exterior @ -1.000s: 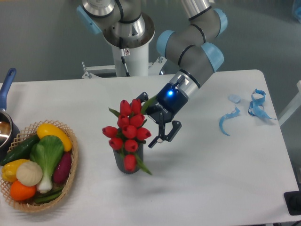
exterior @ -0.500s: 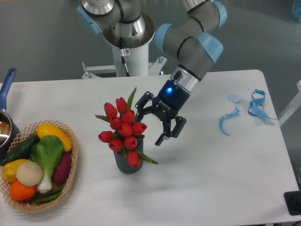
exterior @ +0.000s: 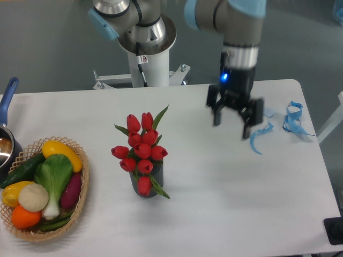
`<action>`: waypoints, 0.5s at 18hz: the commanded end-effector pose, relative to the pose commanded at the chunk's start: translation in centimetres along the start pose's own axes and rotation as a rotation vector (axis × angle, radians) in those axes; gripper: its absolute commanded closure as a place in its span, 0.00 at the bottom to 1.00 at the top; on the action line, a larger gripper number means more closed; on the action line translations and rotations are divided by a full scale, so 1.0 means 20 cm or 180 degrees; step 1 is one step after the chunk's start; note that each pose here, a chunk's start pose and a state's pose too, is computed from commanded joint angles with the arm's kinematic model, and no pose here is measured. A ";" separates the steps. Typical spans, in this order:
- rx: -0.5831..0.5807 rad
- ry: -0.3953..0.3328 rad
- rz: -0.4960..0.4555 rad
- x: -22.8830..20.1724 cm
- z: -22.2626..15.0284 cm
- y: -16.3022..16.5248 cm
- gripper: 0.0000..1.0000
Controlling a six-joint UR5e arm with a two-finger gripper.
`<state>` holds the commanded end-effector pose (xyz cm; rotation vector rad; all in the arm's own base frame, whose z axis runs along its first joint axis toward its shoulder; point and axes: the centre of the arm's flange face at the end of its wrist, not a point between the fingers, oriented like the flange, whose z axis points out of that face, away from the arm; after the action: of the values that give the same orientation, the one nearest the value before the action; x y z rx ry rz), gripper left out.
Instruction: Insert the flowers into the vase
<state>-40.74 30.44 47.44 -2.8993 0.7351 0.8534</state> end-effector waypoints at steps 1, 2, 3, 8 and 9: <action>-0.0104 0.0053 0.0194 0.02 -0.05 0.00 0.00; -0.0159 0.0150 0.0348 0.07 -0.10 0.01 0.00; -0.0234 0.0279 0.0512 0.11 -0.14 0.03 0.00; -0.0975 0.0951 0.1405 0.25 -0.21 0.15 0.00; -0.1007 0.1038 0.1553 0.24 -0.19 0.19 0.00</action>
<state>-36.99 24.33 48.48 -3.2342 1.5100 0.5592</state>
